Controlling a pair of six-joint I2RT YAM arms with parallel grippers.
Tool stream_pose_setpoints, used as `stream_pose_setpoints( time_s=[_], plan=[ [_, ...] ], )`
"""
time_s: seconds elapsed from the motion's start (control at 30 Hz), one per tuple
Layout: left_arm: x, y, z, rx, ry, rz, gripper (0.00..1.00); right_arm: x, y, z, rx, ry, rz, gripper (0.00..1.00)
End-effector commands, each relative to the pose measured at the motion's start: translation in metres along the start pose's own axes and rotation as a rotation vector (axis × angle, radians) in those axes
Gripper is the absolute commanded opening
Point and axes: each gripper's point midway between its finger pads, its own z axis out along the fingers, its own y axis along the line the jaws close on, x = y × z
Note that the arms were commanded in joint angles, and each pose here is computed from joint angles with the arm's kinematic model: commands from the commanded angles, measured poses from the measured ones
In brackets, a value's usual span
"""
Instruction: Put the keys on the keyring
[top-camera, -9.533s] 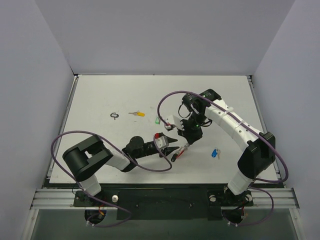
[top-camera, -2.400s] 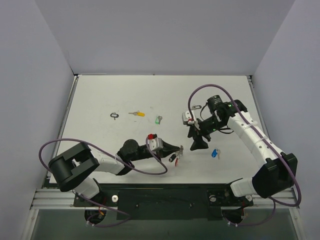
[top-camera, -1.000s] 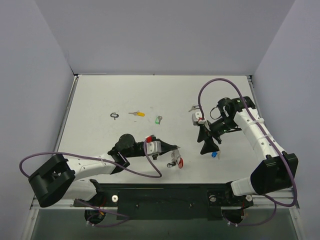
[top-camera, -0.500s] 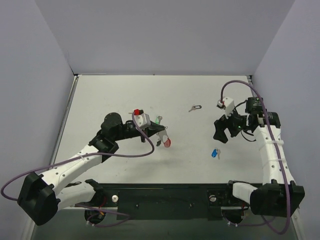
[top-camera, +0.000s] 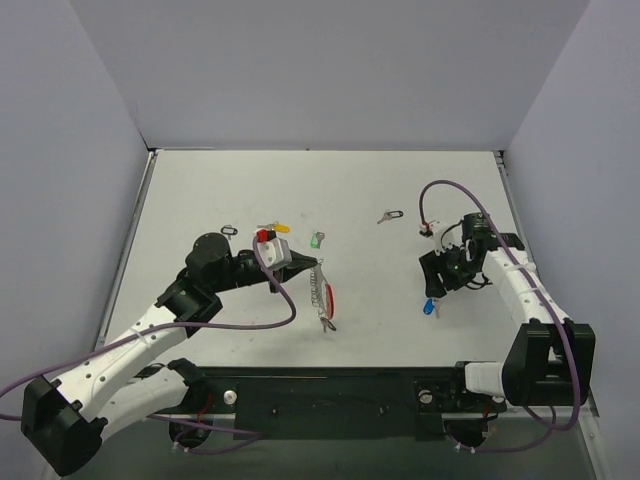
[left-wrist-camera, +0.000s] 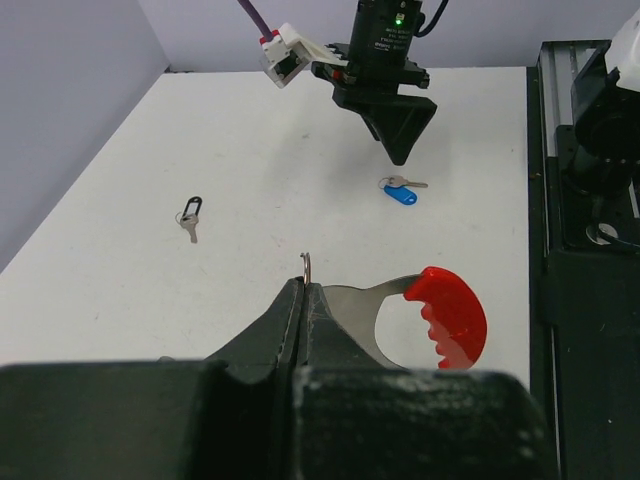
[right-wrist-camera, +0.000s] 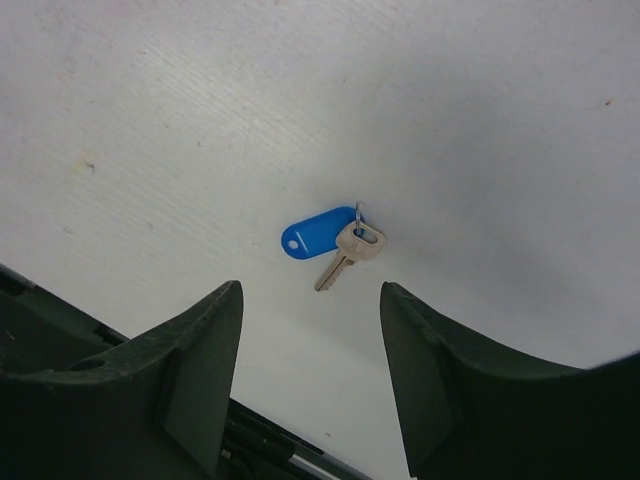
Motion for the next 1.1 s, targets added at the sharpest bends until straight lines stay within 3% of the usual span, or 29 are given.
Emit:
stream_pose_setpoints(
  time_s=[0.0,0.17,0.4,0.7,1.07],
  plan=[
    [-0.008,0.004,-0.002,-0.019,-0.019,0.045,0.00,0.000,-0.022,0.004,0.114,0.019,0.038,0.51],
    [-0.003,0.004,0.000,-0.017,-0.006,0.043,0.00,0.010,-0.023,0.017,0.091,0.083,0.072,0.41],
    [0.001,0.004,0.000,-0.018,0.003,0.041,0.00,0.014,-0.024,0.027,0.113,0.124,0.100,0.41],
    [0.000,0.005,-0.001,-0.021,0.004,0.052,0.00,0.022,-0.026,0.042,0.105,0.215,0.118,0.28],
    [0.003,0.006,-0.001,-0.024,0.012,0.054,0.00,0.026,-0.028,0.049,0.108,0.255,0.120,0.24]
  ],
)
